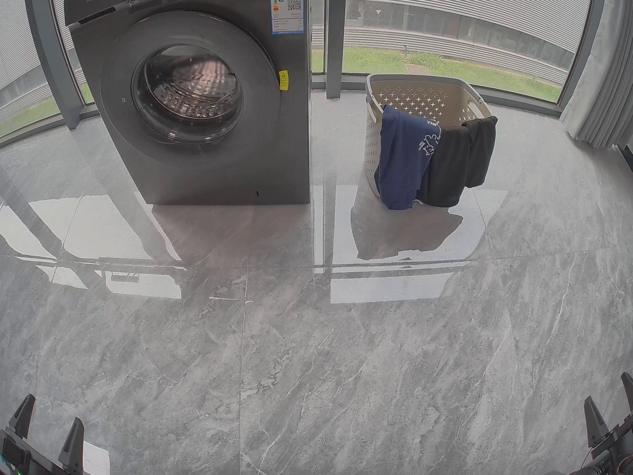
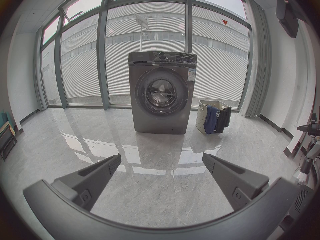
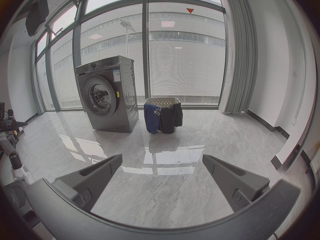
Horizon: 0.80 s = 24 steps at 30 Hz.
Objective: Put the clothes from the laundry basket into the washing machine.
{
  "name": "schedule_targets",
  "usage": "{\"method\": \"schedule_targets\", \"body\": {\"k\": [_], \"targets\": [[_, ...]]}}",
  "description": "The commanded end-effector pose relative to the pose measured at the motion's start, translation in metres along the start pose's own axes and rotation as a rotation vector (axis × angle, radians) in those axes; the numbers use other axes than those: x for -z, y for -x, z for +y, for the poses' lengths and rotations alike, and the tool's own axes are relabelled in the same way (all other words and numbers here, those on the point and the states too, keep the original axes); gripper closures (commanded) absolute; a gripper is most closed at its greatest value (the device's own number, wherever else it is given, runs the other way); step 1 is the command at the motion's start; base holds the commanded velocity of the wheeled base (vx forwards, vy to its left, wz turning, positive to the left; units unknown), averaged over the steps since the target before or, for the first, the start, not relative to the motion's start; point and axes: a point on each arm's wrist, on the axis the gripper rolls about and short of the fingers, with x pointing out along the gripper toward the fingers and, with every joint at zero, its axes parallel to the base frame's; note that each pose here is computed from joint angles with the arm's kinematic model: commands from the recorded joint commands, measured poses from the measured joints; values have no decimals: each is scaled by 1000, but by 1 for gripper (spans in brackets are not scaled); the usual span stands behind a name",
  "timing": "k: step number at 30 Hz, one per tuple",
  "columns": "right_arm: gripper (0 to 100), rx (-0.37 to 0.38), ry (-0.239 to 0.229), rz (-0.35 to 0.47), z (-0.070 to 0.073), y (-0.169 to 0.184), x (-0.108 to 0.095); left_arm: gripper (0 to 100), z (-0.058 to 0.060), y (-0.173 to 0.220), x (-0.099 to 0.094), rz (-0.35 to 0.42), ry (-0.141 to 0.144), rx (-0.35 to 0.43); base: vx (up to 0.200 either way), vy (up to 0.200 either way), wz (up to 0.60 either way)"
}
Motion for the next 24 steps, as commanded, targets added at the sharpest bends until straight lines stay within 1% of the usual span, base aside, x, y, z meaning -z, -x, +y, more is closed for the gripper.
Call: {"method": "schedule_targets", "body": {"k": [1, 5, 15, 17, 20, 24], "targets": [[0, 0, 0, 1, 0, 0, 5, 0, 0, 0, 5, 2, 0, -1, 0, 0, 0], [0, 0, -2, -1, 0, 0, 5, 0, 0, 0, 4, 1, 2, -1, 0, 0, 0], [0, 0, -2, 2, 0, 0, 5, 0, 0, 0, 4, 1, 2, -1, 200, 0, 0], [0, 0, -2, 1, 0, 0, 5, 0, 0, 0, 4, 1, -3, -1, 200, 0, 0], [0, 0, -2, 2, 0, 0, 5, 0, 0, 0, 4, 1, -20, 7, 200, 0, 0], [0, 0, -2, 2, 0, 0, 5, 0, 0, 0, 5, 3, -15, 10, 0, 0, 0]]}}
